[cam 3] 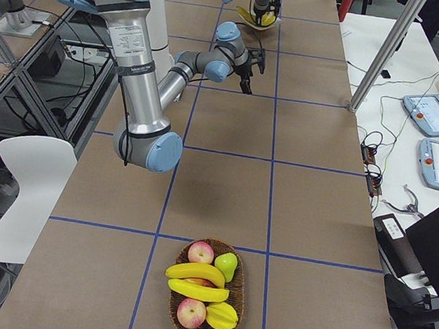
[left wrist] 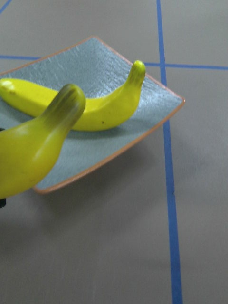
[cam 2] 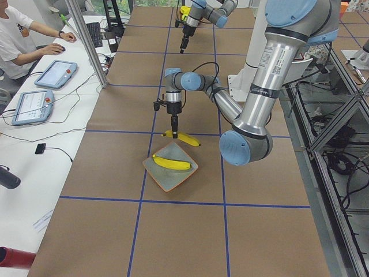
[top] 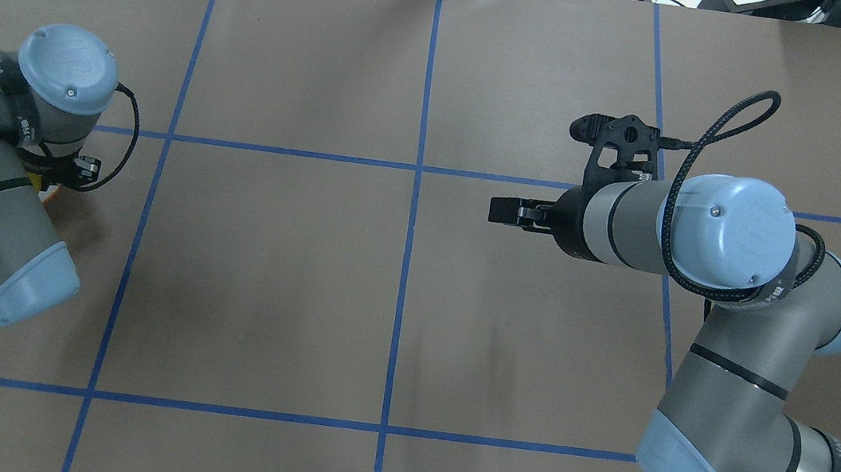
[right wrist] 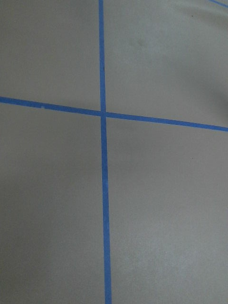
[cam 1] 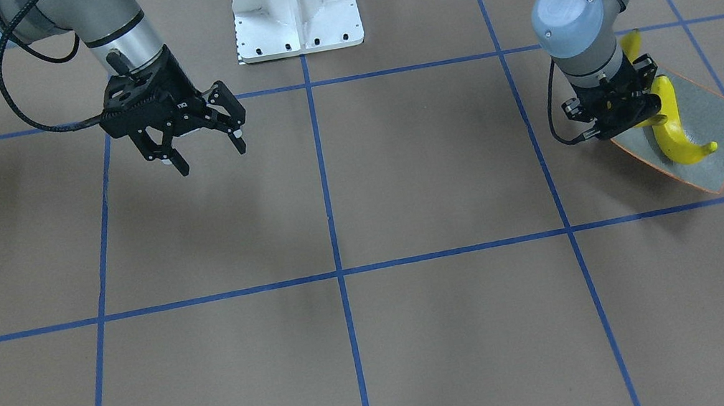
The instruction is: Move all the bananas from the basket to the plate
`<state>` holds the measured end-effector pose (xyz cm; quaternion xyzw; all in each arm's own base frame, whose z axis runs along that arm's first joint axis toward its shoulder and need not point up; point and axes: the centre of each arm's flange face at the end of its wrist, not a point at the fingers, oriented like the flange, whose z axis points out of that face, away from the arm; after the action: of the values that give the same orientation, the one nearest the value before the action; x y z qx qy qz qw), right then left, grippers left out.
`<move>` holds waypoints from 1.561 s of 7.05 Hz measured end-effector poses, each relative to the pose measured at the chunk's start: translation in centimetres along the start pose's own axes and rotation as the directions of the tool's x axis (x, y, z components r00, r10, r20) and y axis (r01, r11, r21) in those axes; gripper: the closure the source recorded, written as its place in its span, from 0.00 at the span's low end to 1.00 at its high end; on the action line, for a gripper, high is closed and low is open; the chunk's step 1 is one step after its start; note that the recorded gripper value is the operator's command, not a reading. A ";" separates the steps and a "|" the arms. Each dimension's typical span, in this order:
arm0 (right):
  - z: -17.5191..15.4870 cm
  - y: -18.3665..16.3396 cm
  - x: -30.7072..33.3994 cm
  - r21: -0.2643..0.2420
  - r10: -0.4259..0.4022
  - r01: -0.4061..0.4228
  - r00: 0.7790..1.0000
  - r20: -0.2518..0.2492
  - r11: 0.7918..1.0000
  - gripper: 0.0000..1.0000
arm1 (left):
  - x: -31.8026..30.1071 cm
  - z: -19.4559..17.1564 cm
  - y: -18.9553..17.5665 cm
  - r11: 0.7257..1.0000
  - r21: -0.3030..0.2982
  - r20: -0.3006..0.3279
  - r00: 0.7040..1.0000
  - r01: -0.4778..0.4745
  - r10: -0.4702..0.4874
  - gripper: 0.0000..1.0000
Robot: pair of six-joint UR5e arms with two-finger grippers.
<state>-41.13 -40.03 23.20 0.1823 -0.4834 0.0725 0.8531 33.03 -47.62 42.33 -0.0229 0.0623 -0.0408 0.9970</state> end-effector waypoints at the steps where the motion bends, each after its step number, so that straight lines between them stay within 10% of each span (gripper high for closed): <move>1: 0.0 0.0 0.0 0.000 0.000 0.000 1.000 0.000 1.000 0.00 | -0.6 1.7 -1.2 1.000 -0.002 0.043 0.999 0.013 -0.013 1.00; 3: -0.1 -0.1 -0.1 0.002 0.000 0.000 1.000 0.003 1.000 0.00 | -1.9 4.4 -3.4 0.999 0.002 0.100 0.994 0.043 -0.043 1.00; 5: -0.2 -0.2 -0.2 0.004 0.000 0.000 1.000 0.005 1.000 0.00 | -2.1 6.0 -4.7 0.998 0.005 0.114 0.992 0.058 -0.058 0.04; 11: -1.9 -1.8 2.0 0.023 0.021 -0.021 1.000 -0.003 1.000 0.00 | -2.2 2.9 -7.1 0.994 0.067 0.030 0.996 0.086 -0.088 0.00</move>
<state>-38.07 -41.04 23.58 0.1868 -0.4830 0.0873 0.8510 30.68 -54.40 45.80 0.0066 0.0437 -0.0860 0.9953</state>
